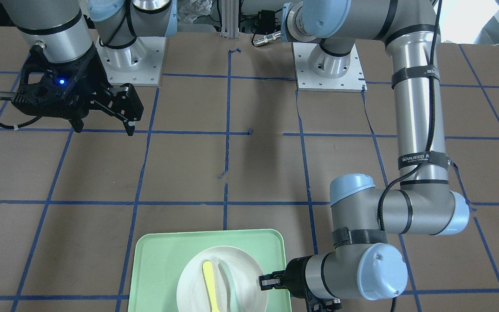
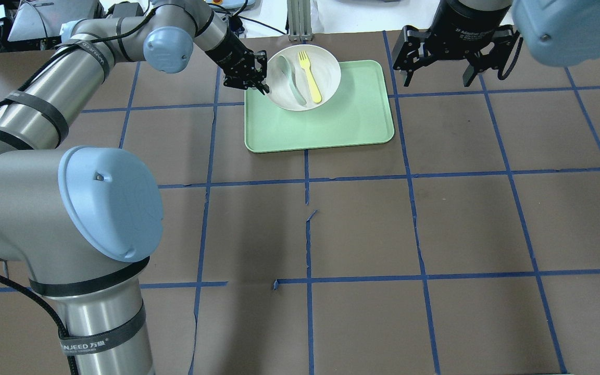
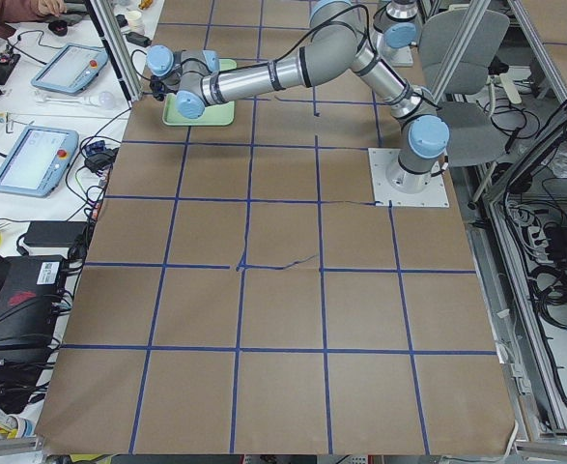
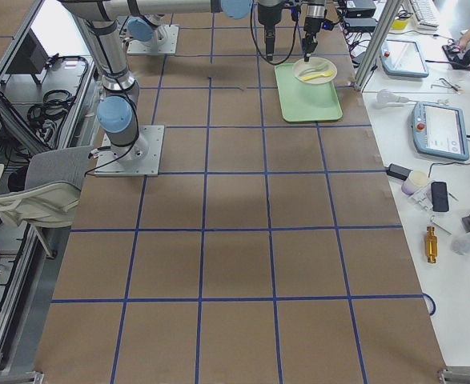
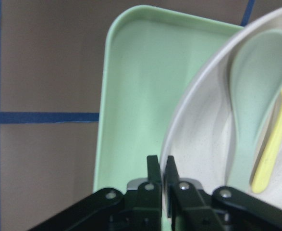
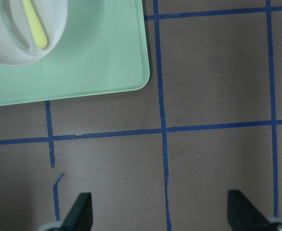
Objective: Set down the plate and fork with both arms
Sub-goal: 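Carry the plate with the left gripper and lower it onto the green tray, then release the plate and raise the left arm while the right arm reaches over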
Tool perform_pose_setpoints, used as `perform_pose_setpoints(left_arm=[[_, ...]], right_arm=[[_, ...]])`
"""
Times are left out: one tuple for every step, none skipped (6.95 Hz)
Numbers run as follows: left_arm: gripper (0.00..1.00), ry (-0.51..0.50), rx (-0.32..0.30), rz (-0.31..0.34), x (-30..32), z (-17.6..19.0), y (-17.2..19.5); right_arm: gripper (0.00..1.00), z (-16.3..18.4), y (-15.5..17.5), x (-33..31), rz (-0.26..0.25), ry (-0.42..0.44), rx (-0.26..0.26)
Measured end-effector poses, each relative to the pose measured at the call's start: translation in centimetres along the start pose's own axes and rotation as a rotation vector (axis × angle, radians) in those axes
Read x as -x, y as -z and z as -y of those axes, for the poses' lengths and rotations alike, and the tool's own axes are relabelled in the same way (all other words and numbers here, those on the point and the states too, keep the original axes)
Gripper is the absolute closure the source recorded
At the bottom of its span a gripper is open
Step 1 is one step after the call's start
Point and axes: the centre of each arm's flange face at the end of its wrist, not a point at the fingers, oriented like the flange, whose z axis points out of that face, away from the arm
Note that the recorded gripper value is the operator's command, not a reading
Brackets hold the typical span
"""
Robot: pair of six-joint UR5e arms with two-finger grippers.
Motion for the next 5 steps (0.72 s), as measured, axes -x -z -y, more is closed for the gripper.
perform_pose_setpoints(left_arm=[[1.00,-0.001,0.009,0.004,-0.4,-0.2,-1.4],[1.00,-0.009,0.012,0.006,-0.4,-0.3,-2.8],[1.00,-0.015,0.015,0.008,0.0,-0.5,-4.4],[0.90,-0.022,0.011,0.013,0.4,-0.8,-5.7],[0.01,-0.025,0.010,0.025,0.6,-1.1,-6.1]], right_arm=[[0.00,0.0,0.0,0.0,0.000,0.000,0.001],[0.00,0.0,0.0,0.0,0.000,0.000,0.001],[0.00,0.0,0.0,0.0,0.000,0.000,0.000],[0.00,0.0,0.0,0.0,-0.001,0.000,0.001],[0.00,0.0,0.0,0.0,0.000,0.000,0.000]])
